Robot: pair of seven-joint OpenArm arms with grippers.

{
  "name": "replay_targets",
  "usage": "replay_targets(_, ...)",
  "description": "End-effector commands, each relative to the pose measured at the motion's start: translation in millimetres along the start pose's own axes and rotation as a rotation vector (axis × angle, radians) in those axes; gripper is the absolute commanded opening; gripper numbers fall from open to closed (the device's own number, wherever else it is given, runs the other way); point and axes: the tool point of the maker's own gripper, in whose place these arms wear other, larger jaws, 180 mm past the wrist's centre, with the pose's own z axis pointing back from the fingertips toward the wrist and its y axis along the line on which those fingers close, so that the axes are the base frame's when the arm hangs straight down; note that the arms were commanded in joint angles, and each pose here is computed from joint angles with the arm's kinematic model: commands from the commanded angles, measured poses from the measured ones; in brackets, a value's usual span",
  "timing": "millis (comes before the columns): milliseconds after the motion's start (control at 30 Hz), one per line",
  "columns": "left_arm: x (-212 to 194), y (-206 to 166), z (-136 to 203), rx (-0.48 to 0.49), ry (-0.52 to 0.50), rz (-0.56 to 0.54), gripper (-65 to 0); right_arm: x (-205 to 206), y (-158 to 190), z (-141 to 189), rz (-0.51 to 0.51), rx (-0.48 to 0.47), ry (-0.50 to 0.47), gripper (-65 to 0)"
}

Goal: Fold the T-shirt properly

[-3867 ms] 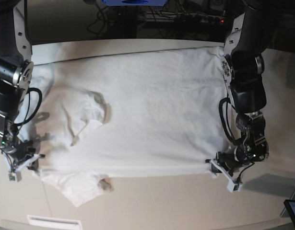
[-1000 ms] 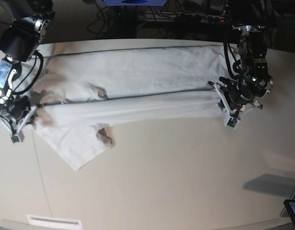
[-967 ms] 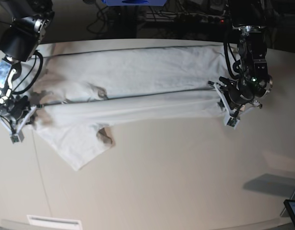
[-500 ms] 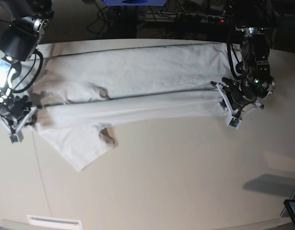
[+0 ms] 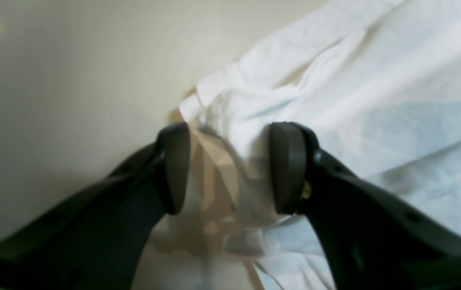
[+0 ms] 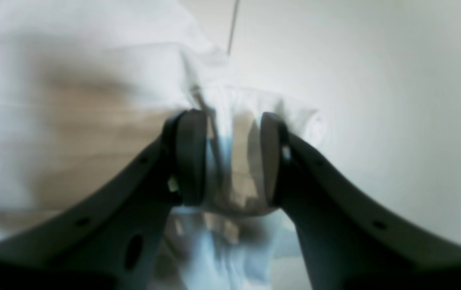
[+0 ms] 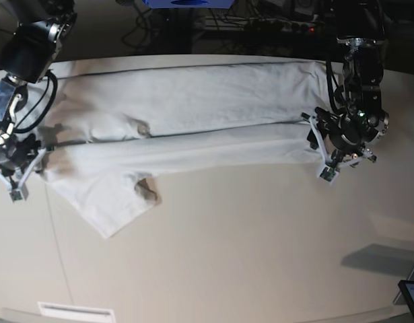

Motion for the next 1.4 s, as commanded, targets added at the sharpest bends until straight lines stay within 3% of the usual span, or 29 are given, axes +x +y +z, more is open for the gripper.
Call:
replay_targets(0,10,12,7,0.032,-0.03,-0.011,-33.1,23,-19,14,0.01,-0.055,-0.06,-42.5)
replay_targets(67,17,15,8,0.037,-0.049,-0.007,-33.1,24,-28,22,-0.009,-0.083,-0.069,-41.1)
replay_targets(233,29,24,13,0.058,-0.065,-0.001,-33.3,23,-40,35,-0.026,-0.126,-0.067,-20.2)
replay_targets(333,39,36,25,0.097,-0.092,0.055,-33.3,21,-42,37,-0.028,-0.133,-0.056,-19.7)
replay_targets(433,44,58,43,0.158,-0.121,0.137,-33.3,12,-59,46,-0.091,-0.168,-0.054,-19.7)
replay_targets(600,44,70,51,0.179,-0.117,0.104,-33.6,-2,-73,51,-0.206,-0.217,-0.029,-19.6)
replay_targets(800,40,63,49,0.165,-0.107,0.1,-33.8,-4,-69,49,-0.205,-0.211,-0.022,-19.6)
replay_targets(1000,27,23,38,0.017,-0.116,0.129,-33.9,-13,-66,48,-0.215,-0.202,0.028,-19.6)
replay_targets(1200,33,2,56,-0.087,-0.224,0.163,-34.4,-6,-72,57,-0.205,-0.23,0.003,-19.6)
replay_targets(1300,32,7,60,-0.096,-0.25,0.202,-44.3,0,-75,70,-0.186,-0.263,-0.027,-19.6)
replay_targets(1367,32,4,59,-0.107,-0.248,0.202,-57.4,6,-75,78,-0.17,-0.283,-0.053,-19.6)
